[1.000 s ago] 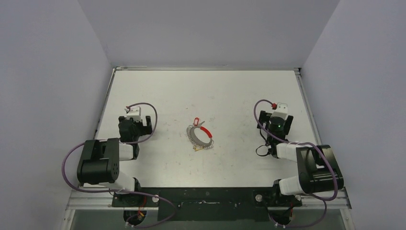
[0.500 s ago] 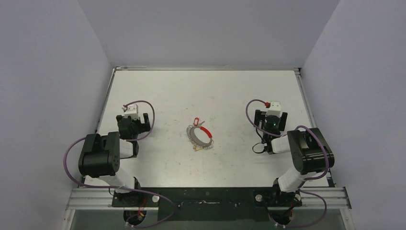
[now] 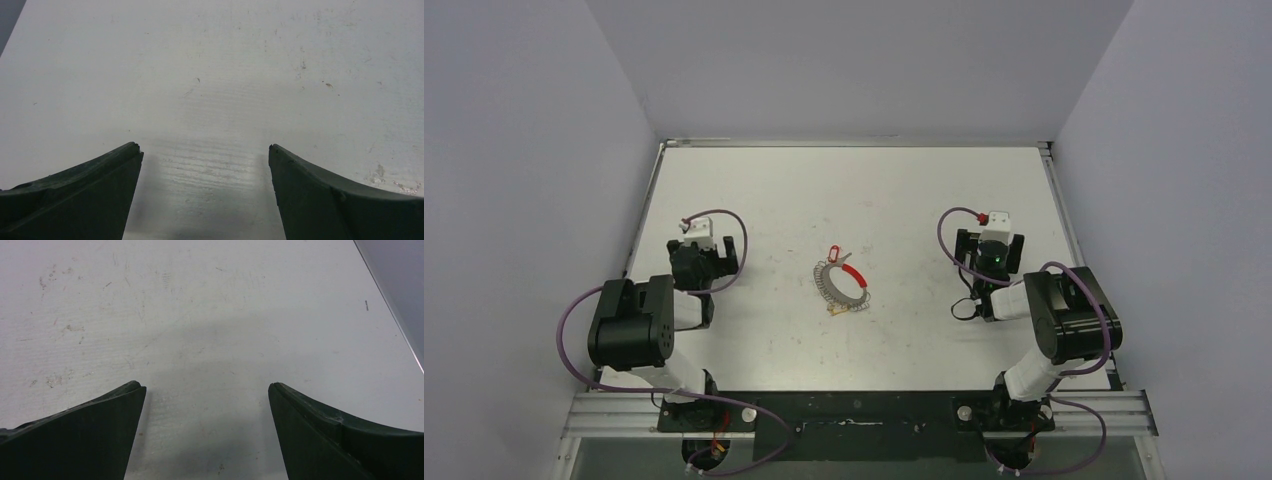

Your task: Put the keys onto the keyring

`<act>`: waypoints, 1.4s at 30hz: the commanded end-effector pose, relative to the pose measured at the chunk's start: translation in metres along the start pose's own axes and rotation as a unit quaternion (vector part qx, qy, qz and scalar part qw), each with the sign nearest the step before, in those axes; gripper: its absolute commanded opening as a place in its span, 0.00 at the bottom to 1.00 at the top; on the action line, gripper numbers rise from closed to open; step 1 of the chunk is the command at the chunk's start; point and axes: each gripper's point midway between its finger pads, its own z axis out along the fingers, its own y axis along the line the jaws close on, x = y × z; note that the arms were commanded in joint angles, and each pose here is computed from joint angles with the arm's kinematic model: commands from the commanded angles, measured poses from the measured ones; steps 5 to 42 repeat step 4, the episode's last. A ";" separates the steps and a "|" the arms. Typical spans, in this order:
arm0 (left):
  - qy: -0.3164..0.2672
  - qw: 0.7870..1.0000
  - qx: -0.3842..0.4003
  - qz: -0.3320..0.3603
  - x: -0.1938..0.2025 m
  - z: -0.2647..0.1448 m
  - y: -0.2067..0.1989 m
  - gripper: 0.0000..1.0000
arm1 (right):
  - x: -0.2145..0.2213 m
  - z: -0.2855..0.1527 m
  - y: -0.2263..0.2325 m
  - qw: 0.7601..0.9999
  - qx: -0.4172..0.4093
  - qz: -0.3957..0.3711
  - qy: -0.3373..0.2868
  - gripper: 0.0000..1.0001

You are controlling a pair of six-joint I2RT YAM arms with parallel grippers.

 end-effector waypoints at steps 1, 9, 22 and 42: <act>-0.025 1.000 0.007 0.001 -0.019 0.008 -0.003 0.97 | -0.024 0.005 0.001 0.999 -0.002 0.012 -0.034 1.00; -0.028 1.000 0.007 0.001 -0.019 0.007 -0.003 0.97 | -0.023 0.004 0.001 0.999 -0.002 0.012 -0.033 1.00; -0.028 1.000 0.007 0.001 -0.019 0.007 -0.003 0.97 | -0.023 0.004 0.001 0.999 -0.002 0.012 -0.033 1.00; -0.028 1.000 0.007 0.001 -0.019 0.007 -0.003 0.97 | -0.023 0.004 0.001 0.999 -0.002 0.012 -0.033 1.00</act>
